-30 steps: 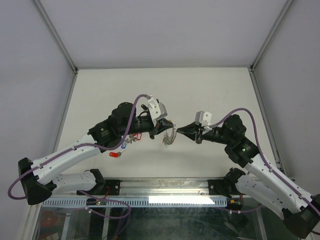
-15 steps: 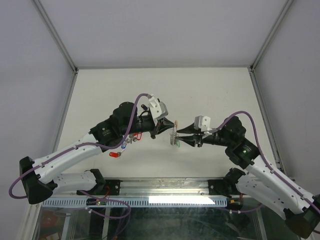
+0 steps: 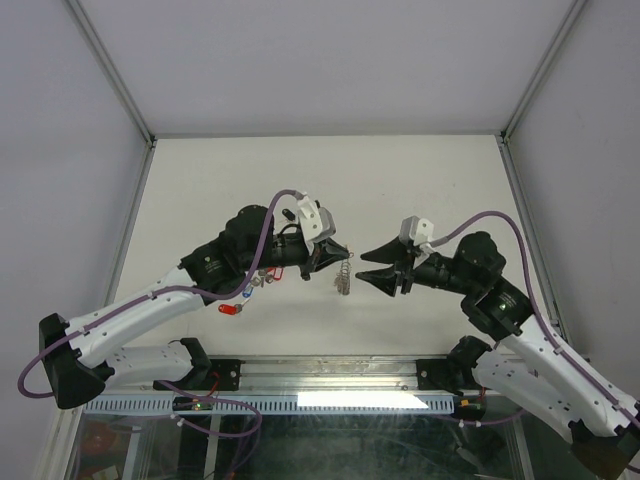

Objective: Put the keys on the keyring

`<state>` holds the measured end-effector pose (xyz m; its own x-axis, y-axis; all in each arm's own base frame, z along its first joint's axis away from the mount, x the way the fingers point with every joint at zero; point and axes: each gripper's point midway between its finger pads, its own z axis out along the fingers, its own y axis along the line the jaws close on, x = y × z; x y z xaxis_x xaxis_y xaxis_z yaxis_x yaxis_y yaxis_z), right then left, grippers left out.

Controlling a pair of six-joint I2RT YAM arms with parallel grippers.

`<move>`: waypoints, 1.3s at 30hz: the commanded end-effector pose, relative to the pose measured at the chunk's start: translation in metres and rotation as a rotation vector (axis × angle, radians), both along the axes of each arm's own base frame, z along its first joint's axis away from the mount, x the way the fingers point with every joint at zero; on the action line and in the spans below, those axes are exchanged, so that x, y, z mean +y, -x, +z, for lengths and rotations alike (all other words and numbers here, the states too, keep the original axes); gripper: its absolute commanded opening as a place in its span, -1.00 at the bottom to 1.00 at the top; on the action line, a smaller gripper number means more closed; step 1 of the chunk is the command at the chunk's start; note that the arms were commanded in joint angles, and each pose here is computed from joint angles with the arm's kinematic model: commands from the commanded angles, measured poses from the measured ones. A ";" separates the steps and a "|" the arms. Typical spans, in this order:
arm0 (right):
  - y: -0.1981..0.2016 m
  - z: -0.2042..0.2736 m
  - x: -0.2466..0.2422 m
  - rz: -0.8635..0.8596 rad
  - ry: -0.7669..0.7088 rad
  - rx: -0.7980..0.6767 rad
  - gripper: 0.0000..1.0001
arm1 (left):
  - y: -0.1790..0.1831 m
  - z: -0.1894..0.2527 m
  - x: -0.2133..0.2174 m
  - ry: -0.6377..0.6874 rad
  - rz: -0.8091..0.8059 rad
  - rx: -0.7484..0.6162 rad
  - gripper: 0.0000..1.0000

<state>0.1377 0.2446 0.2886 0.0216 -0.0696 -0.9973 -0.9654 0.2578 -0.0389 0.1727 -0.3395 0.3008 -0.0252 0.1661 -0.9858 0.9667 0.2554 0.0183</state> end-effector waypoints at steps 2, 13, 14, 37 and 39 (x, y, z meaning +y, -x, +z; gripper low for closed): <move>-0.007 0.018 0.006 -0.028 -0.084 0.019 -0.11 | 0.016 0.037 0.000 0.111 -0.107 -0.101 -1.00; 0.006 0.021 0.011 0.070 -0.068 -0.025 -0.32 | 0.029 0.038 -0.002 0.104 -0.190 -0.112 -1.00; 0.006 0.019 0.012 0.075 -0.065 -0.022 -0.35 | 0.029 0.038 -0.002 0.103 -0.192 -0.112 -1.00; 0.013 0.036 0.018 0.134 -0.133 -0.066 -1.00 | 0.036 0.059 0.000 0.142 -0.216 -0.118 -0.91; 0.015 0.040 0.018 0.141 -0.163 -0.054 -1.00 | 0.036 0.070 0.004 0.176 -0.190 -0.127 -0.80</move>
<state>0.1314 0.2604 0.2879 -0.0170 -0.0397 -0.9991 -0.9867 0.1621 0.0104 0.1387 -0.3418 0.3071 0.0279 0.1457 -0.9889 0.9979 0.0537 0.0361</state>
